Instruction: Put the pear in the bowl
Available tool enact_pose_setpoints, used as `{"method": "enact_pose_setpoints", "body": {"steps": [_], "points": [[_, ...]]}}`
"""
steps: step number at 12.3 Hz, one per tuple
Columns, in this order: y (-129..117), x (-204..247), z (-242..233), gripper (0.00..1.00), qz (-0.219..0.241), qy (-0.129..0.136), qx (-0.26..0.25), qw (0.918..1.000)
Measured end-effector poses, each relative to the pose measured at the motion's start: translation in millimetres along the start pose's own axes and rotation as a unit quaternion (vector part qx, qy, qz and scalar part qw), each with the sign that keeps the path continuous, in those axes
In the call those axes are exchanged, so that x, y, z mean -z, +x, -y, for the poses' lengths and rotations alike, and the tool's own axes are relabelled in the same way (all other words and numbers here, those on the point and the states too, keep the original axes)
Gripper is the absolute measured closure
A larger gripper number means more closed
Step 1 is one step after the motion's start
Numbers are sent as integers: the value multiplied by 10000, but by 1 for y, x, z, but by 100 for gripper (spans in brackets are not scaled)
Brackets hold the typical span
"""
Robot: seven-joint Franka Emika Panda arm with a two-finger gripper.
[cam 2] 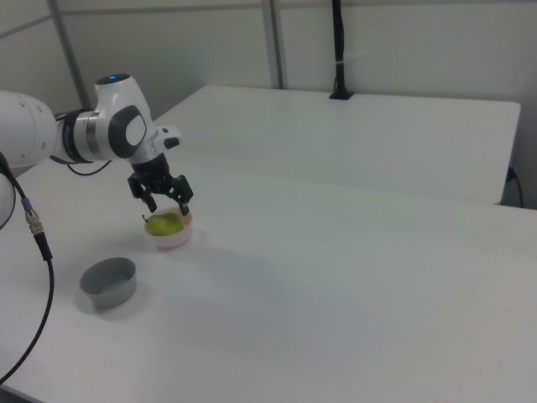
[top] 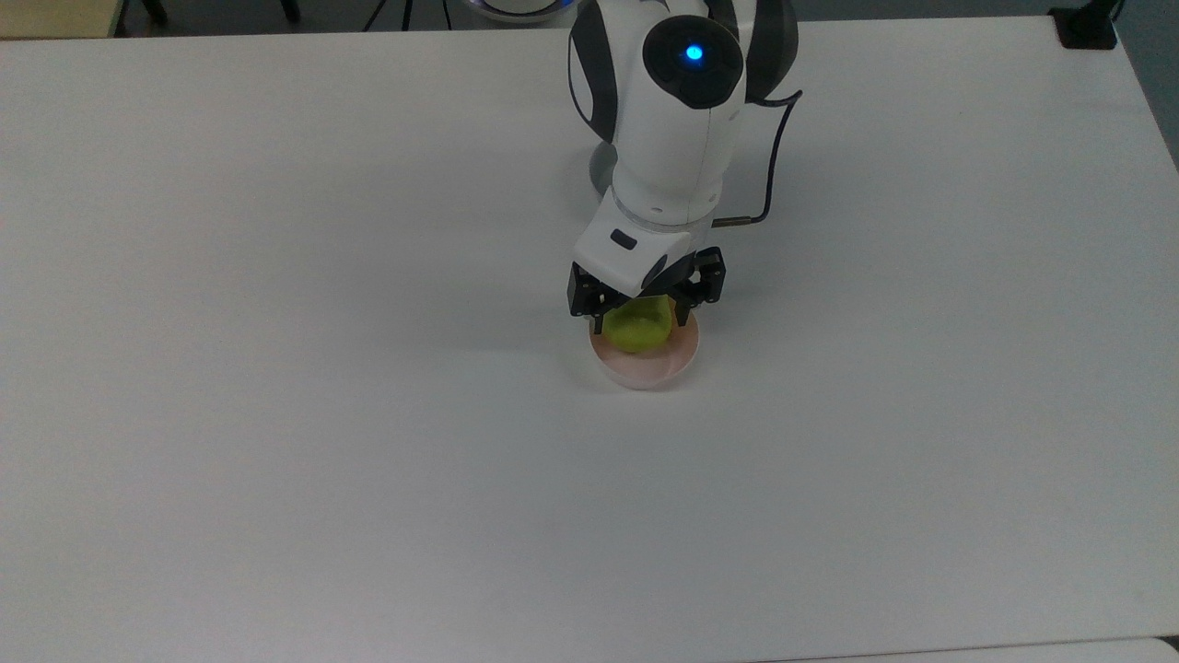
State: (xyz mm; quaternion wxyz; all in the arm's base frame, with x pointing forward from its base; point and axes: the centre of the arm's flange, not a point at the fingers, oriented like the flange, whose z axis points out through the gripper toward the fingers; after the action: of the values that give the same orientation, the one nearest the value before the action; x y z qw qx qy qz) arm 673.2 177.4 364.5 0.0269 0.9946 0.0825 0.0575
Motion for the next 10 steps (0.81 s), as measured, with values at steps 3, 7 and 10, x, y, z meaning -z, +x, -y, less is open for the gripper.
{"method": "enact_pose_setpoints", "body": {"steps": [3,7,10], "points": [[0,0,0,0,-4,1,-42,10000],[5,12,-8,0,-117,-18,-132,9998],[3,51,-33,0,-88,-103,-314,9994]]}}
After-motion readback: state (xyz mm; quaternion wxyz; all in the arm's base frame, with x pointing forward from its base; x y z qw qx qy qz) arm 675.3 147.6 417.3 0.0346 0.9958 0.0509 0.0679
